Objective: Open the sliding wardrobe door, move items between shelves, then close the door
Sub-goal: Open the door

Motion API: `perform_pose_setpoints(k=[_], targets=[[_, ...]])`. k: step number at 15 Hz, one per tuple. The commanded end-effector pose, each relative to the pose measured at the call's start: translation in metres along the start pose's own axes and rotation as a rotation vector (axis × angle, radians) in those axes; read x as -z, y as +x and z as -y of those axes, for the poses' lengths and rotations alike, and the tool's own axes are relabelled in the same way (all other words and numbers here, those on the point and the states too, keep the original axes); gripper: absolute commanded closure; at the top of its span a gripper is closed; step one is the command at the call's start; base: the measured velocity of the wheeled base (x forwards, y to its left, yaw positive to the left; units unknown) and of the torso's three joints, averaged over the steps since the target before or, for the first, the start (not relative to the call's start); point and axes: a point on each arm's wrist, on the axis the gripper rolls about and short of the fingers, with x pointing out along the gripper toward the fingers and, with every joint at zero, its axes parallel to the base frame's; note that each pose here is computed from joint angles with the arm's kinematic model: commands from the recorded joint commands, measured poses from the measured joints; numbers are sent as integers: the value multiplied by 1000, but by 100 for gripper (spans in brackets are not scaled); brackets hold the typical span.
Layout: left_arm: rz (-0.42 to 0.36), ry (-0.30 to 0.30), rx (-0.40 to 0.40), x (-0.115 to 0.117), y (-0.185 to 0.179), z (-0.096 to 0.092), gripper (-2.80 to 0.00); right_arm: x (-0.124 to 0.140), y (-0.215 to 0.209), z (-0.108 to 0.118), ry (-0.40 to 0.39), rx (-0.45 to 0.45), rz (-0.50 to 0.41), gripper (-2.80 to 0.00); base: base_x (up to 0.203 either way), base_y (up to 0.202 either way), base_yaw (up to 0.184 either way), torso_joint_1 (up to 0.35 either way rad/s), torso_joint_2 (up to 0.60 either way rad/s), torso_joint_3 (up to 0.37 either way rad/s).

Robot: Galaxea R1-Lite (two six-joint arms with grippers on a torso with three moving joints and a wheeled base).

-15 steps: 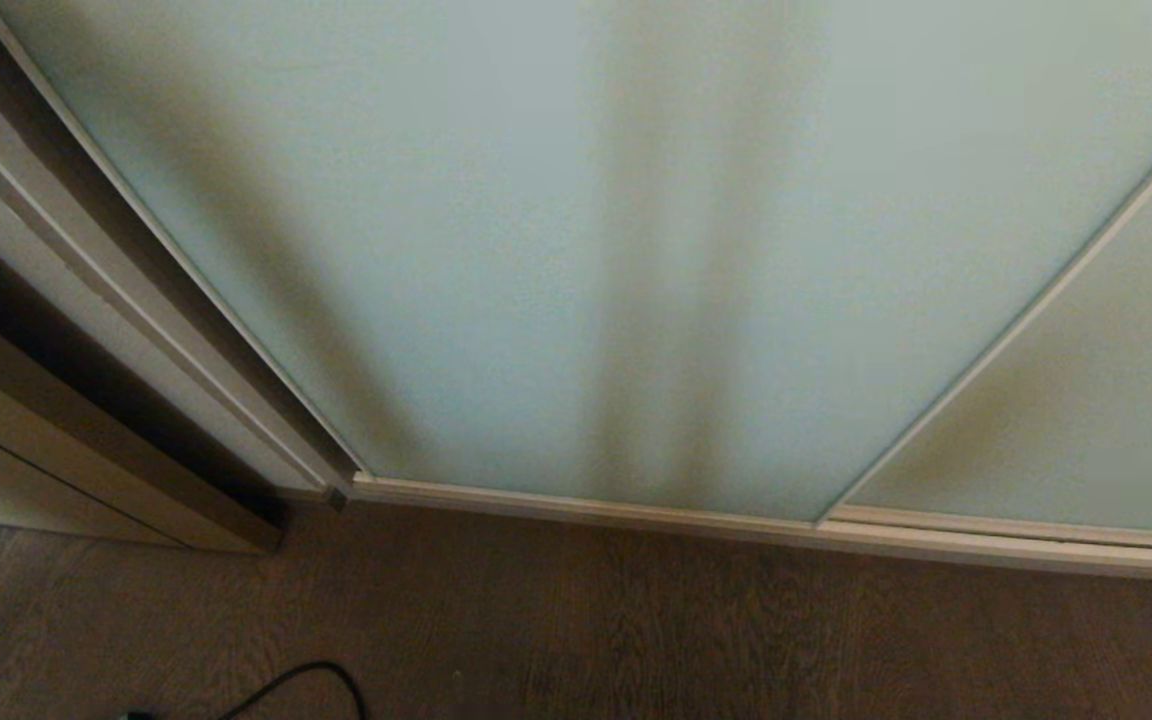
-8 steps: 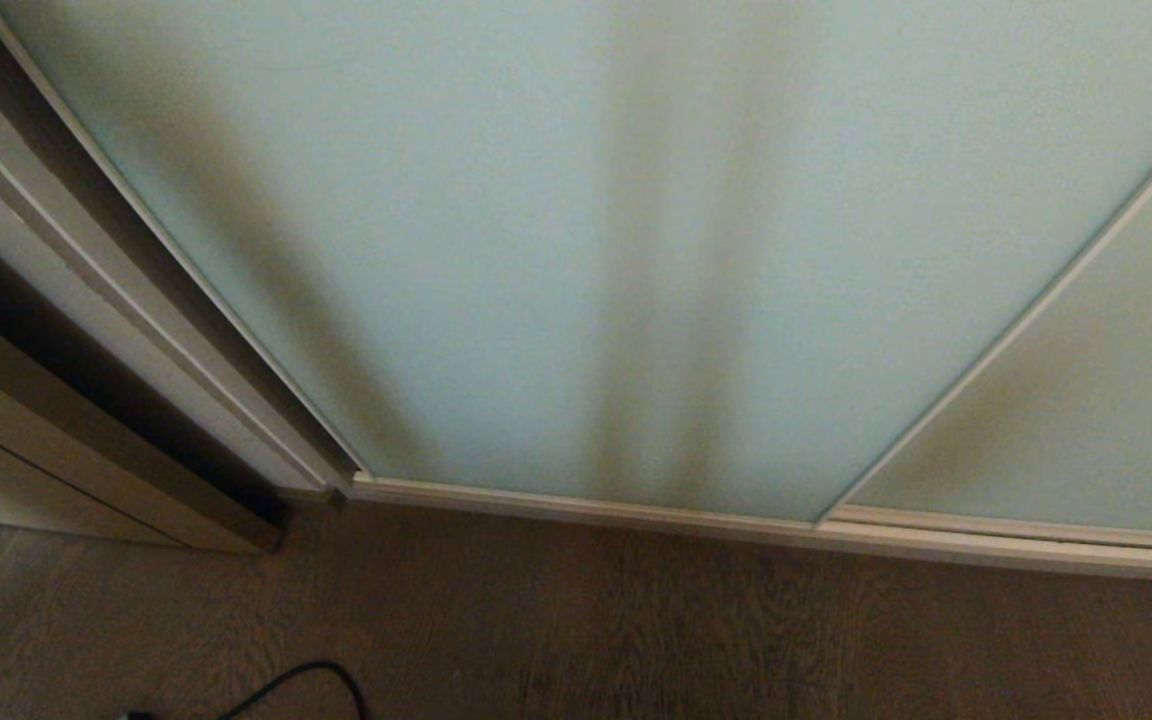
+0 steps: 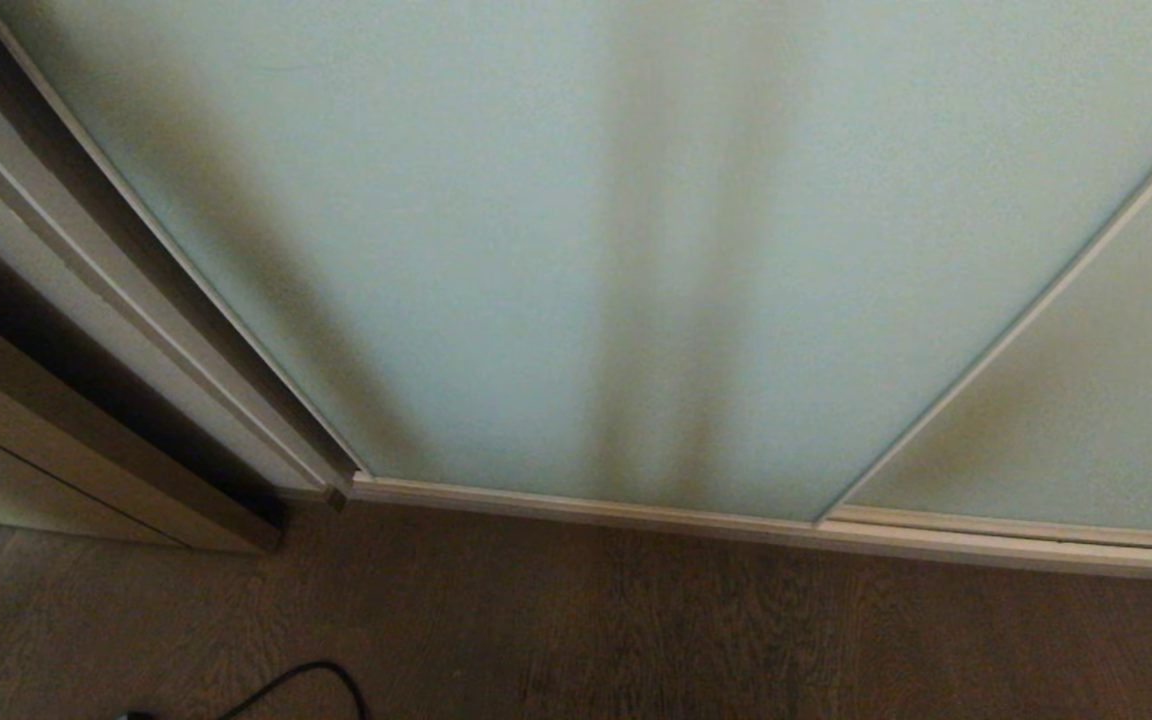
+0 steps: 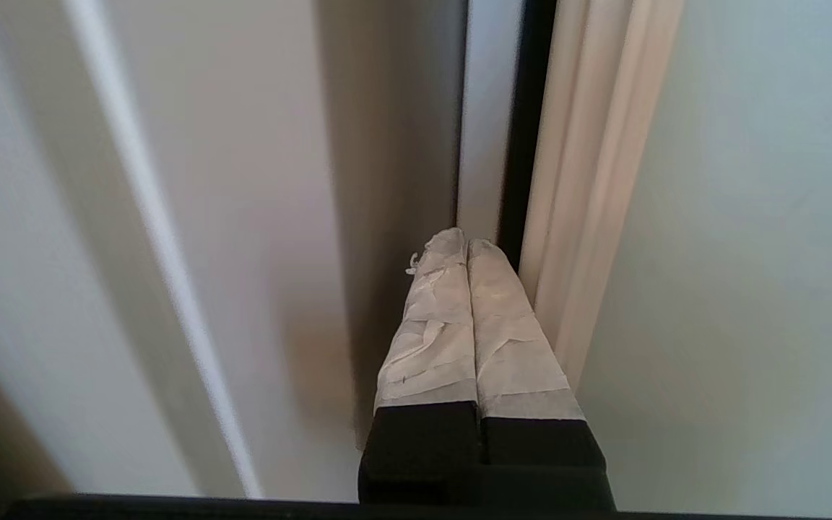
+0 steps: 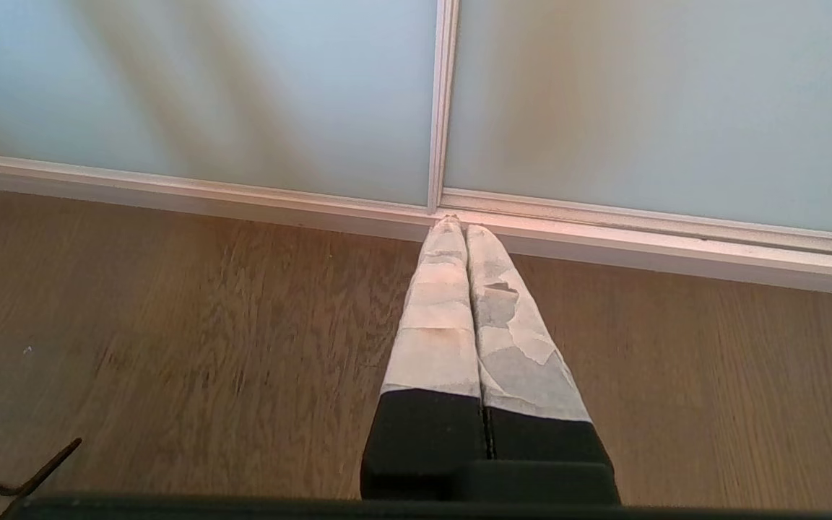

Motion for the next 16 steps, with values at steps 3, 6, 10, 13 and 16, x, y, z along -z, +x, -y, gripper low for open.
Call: perform_pose_setpoints(k=[3,6,10,13,16], targets=[[-46,-14,33,19,6,-2,0,0,0,0,-1,0,-1,0,0,0,0,0,0,0],[-58,-16,33,30,13,-3,0,0,0,0,1,0,-1,0,0,0,0,0,0,0],[-75,-24,47,39,17,0,0,0,0,0,1,0,-1,0,0,0,0,0,0,0],[-90,-42,107,42,16,11,0,0,0,0,1,0,-1,0,0,0,0,0,0,0],[-97,-57,145,45,17,21,0,0,0,0,1,0,-1,0,0,0,0,0,0,0]])
